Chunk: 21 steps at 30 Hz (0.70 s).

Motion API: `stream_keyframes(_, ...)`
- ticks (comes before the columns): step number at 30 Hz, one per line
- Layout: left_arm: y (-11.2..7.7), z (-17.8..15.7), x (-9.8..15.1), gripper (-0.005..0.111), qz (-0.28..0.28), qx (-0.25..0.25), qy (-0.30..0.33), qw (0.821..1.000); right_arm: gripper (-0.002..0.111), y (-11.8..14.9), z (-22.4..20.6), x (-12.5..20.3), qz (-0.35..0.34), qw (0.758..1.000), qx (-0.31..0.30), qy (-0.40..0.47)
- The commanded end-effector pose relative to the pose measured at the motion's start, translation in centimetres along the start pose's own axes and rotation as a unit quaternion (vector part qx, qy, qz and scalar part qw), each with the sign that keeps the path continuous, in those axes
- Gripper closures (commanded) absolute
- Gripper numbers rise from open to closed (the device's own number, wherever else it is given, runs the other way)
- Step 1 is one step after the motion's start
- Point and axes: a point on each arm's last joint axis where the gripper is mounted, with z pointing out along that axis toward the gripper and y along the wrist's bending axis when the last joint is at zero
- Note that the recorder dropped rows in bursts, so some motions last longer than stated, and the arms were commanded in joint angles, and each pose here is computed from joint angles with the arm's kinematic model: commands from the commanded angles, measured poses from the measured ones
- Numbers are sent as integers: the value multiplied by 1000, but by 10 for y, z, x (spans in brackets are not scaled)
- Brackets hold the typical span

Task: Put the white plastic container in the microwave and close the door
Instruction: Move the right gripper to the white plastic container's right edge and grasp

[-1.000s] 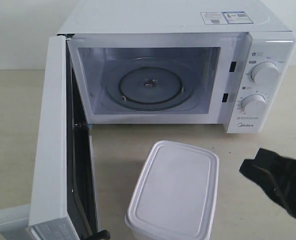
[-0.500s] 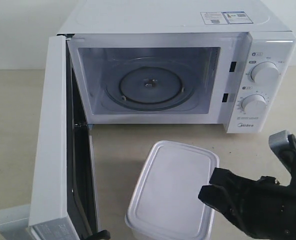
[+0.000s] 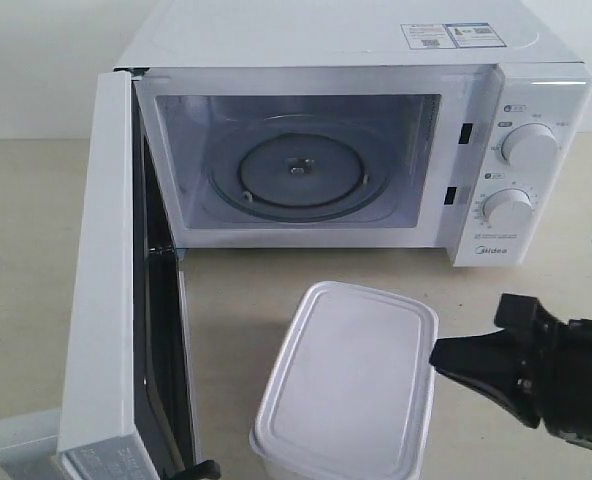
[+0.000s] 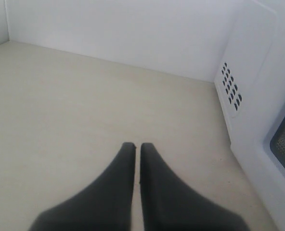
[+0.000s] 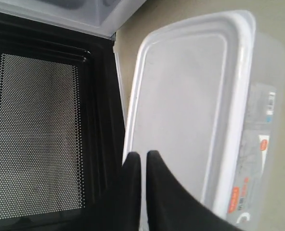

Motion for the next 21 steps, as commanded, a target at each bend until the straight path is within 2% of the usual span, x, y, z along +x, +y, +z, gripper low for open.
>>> stream_keyframes(1, 0, 0, 1, 102, -9, 1, 0, 1000, 108, -12, -15, -4, -17, 999, -1, 33)
stream_keyframes(4, 0, 0, 1, 102, -9, 1, 0, 1000, 107, -25, -14, -3, 11, 998, 10, 64)
stream_keyframes(6, 0, 0, 1, 102, -9, 1, 0, 1000, 102, -28, -9, -2, 21, 997, -13, 79)
stream_keyframes(8, 0, 0, 1, 102, -9, 1, 0, 1000, 90, -30, -5, -3, 28, 996, -37, 82)
stream_keyframes(11, 0, 0, 1, 102, -9, 1, 0, 1000, 67, -37, 0, -2, 30, 995, -33, 88)
stream_keyframes(13, 0, 0, 1, 102, -9, 1, 0, 1000, 59, -42, 2, -2, 39, 995, -24, 91)
stream_keyframes(21, 0, 0, 1, 102, -9, 1, 0, 1000, 61, -47, 15, -4, 23, 997, 0, 80)
